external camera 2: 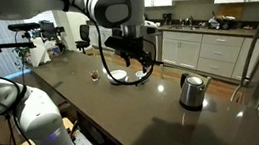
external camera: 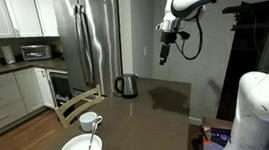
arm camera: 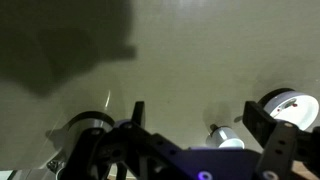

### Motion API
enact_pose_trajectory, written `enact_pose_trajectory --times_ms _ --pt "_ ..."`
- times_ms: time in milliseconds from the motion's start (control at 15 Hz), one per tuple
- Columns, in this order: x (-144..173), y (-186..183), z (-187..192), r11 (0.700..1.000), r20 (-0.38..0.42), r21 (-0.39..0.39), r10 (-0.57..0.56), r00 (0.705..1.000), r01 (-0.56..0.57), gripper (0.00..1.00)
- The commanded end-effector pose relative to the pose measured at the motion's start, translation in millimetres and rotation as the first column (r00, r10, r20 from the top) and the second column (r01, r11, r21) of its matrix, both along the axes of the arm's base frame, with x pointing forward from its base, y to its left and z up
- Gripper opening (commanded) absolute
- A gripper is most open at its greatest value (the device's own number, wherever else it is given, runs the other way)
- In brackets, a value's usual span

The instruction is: Pick up the small glass cup and pour its contents in the white bowl. Put the small glass cup back on the table.

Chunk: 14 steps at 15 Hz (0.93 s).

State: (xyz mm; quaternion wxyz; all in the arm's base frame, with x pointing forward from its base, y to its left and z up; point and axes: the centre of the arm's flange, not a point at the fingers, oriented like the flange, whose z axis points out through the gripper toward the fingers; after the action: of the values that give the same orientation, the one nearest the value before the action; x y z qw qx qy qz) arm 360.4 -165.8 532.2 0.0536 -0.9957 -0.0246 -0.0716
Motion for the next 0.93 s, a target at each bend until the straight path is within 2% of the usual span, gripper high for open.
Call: enact_pose_trajectory --times_ms 0,467,667,867 --pt "0.0 -0.1 0.0 1.000 0.000 0.000 0.000 1.000 0.000 1.00" --pt "0.0 -0.1 0.0 1.000 0.000 0.000 0.000 1.000 0.000 1.00" --pt "23.9 14.2 -31.8 0.996 -0.013 0.083 0.013 1.000 -0.012 1.00" --pt "43.3 38.9 -76.5 0.980 -0.045 0.197 -0.008 0.999 0.017 1.00"
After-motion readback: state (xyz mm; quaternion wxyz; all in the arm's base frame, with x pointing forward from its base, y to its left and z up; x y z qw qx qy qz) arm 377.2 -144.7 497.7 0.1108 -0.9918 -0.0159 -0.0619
